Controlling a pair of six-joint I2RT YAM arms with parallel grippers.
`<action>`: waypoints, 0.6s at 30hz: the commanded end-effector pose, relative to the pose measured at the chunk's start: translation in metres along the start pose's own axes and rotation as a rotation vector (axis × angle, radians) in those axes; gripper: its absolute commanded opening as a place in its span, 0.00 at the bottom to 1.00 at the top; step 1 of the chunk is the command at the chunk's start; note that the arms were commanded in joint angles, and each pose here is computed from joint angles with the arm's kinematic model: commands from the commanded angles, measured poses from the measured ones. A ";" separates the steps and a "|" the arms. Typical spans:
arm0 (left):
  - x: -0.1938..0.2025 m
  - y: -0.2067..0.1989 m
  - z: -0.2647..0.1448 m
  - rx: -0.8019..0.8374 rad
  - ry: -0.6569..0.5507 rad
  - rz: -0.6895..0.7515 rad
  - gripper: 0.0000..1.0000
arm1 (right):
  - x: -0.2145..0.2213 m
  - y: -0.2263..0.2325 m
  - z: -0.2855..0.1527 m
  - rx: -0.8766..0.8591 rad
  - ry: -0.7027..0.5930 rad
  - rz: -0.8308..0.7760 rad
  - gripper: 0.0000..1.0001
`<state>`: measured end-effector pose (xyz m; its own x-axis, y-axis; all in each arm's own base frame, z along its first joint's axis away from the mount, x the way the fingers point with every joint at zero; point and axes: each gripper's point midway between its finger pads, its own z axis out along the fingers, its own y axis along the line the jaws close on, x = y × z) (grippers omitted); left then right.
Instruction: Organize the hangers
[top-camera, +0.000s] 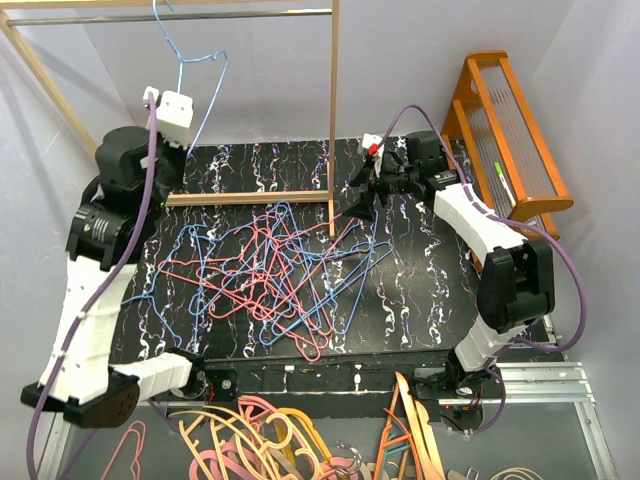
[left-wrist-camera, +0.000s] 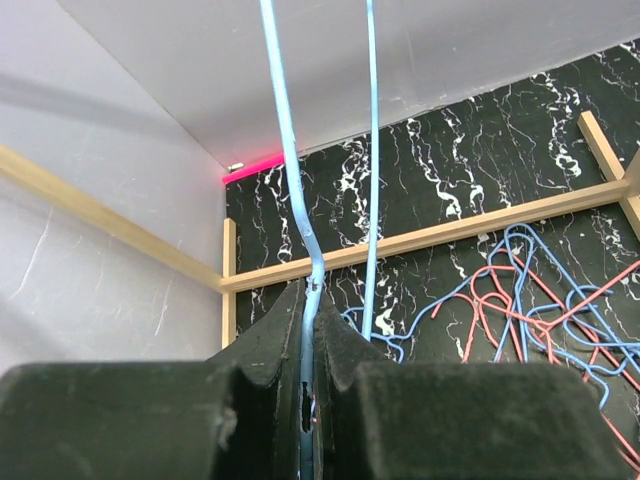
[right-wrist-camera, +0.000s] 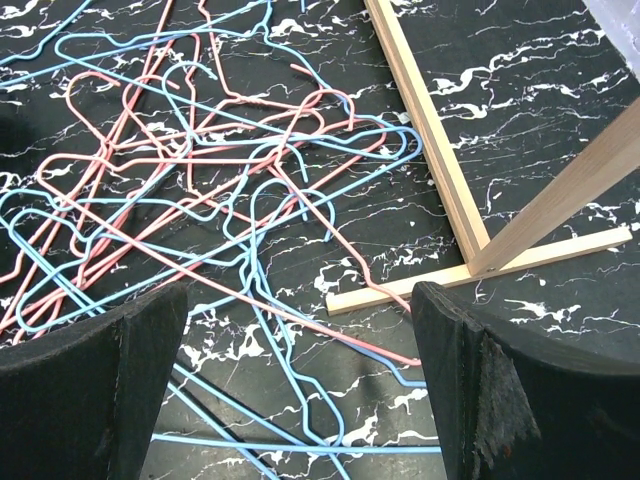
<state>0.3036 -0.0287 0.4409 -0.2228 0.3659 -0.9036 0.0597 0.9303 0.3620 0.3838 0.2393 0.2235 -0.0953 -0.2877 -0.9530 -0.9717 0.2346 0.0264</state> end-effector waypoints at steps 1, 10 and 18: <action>-0.037 0.007 0.002 -0.011 -0.112 -0.019 0.00 | -0.022 0.005 -0.011 0.025 -0.035 -0.109 0.98; -0.054 0.011 -0.005 -0.013 -0.178 -0.032 0.00 | -0.019 0.011 -0.011 -0.003 -0.043 -0.101 0.98; -0.054 0.022 -0.003 -0.068 -0.163 0.026 0.00 | -0.018 0.009 -0.008 -0.014 -0.045 -0.090 0.98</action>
<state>0.3148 -0.0342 0.4728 -0.1201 0.3753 -0.9191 0.0480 0.9269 0.3722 0.3728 0.2370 0.2253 -0.0635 -0.2899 -0.9550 -0.9761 0.2172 -0.0010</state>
